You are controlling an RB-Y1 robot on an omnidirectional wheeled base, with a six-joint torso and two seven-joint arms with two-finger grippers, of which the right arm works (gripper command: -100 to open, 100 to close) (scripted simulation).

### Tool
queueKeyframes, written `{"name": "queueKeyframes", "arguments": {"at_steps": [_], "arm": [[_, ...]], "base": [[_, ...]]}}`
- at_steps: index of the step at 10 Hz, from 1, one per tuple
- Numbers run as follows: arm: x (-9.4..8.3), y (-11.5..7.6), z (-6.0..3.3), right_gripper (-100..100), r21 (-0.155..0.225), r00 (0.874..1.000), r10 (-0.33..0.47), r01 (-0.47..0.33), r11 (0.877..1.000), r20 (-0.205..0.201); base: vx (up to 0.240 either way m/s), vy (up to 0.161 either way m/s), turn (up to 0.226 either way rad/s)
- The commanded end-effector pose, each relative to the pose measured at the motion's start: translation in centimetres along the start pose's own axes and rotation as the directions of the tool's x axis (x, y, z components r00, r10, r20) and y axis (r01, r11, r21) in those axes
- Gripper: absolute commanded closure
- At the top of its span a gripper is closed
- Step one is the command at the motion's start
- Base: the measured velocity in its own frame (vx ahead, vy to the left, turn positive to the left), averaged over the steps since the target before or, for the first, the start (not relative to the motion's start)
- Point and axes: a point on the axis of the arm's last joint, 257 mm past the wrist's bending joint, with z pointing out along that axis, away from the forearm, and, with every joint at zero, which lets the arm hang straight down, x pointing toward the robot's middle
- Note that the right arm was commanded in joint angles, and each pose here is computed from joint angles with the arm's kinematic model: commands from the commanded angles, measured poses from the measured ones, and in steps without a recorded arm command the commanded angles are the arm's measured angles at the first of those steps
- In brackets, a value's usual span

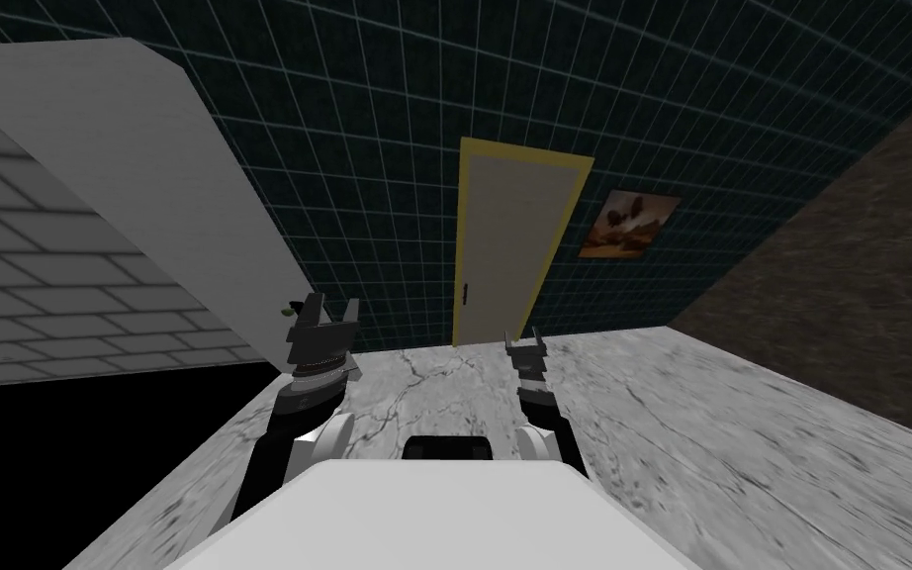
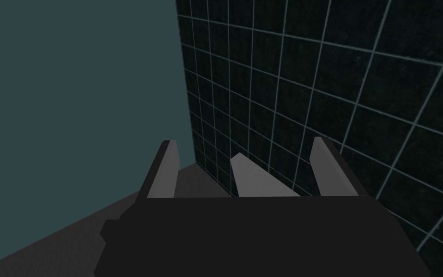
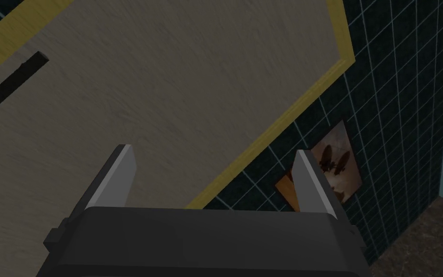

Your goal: Pull the door open

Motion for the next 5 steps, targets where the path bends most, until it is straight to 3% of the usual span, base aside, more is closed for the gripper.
{"name": "queueKeyframes", "arguments": {"at_steps": [1,5], "arm": [[-0.7,-0.7,-0.36,-100,0.008,0.999,0.045,-0.045,0.999,0.011],[-2.2,-2.4,-1.39,-100,0.025,0.988,0.147,-0.149,0.989,0.043]], "base": [[0.105,-0.005,0.089],[0.1,0.009,0.091]]}}
